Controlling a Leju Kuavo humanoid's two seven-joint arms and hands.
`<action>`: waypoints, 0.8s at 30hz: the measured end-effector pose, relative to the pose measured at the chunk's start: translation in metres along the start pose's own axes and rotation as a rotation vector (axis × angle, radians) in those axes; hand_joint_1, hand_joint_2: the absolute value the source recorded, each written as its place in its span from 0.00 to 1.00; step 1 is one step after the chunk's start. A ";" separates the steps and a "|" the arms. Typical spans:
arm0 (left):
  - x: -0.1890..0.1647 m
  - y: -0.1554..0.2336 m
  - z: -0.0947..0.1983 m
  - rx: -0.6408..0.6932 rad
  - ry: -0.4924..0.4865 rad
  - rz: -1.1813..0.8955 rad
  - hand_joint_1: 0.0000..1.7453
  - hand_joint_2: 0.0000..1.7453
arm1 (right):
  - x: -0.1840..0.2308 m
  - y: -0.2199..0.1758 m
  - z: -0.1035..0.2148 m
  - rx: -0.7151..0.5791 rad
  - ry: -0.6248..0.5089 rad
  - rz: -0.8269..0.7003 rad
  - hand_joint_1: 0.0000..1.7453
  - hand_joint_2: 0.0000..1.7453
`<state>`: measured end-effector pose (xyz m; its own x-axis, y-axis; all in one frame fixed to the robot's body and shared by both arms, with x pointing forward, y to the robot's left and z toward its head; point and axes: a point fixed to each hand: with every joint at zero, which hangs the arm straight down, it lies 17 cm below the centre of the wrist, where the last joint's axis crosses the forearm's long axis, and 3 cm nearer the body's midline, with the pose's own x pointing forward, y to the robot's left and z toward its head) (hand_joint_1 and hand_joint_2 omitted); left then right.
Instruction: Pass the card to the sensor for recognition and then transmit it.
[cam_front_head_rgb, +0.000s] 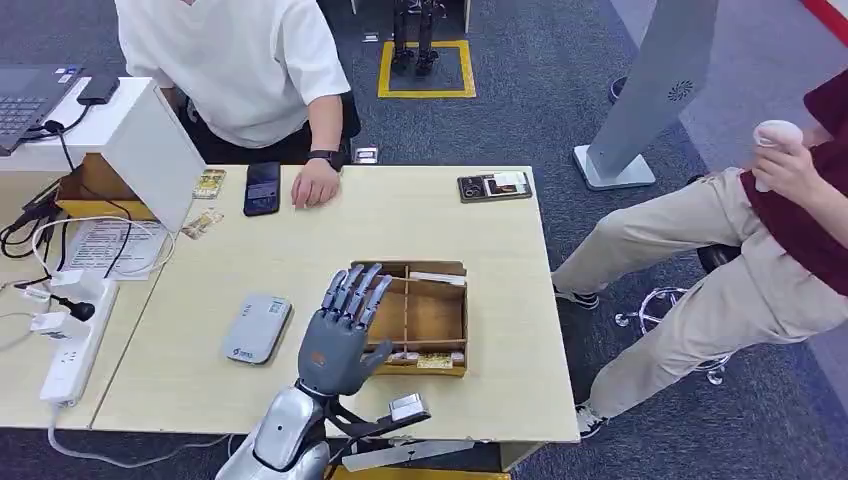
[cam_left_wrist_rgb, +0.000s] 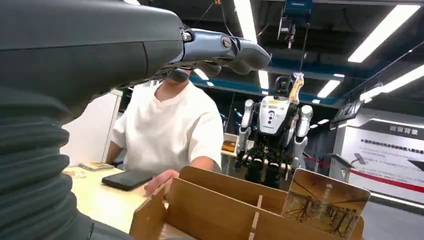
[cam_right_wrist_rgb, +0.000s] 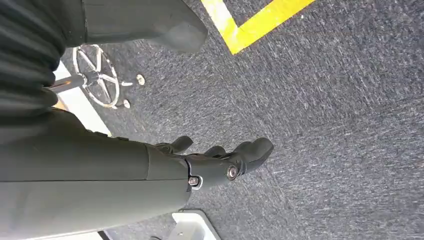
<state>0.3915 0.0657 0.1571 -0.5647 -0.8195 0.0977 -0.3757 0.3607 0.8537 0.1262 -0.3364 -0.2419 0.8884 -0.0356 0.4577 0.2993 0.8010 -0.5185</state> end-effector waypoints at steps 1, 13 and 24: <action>0.000 0.000 0.000 0.000 0.000 0.000 0.00 1.00 | 0.000 0.000 0.000 0.000 0.000 0.000 0.00 1.00; 0.015 0.089 -0.023 0.335 -0.059 0.239 0.00 1.00 | -0.006 -0.005 0.001 -0.030 0.022 0.003 0.00 1.00; -0.033 0.120 -0.009 0.421 0.065 0.191 0.00 1.00 | -0.008 -0.005 0.001 -0.030 0.027 -0.001 0.00 1.00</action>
<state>0.3720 0.1316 0.2610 -0.6104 -0.7424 0.2760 -0.5428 0.6459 0.5369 0.1173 -0.3395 -0.2419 0.8967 -0.0530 0.4394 0.3106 0.7826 -0.5395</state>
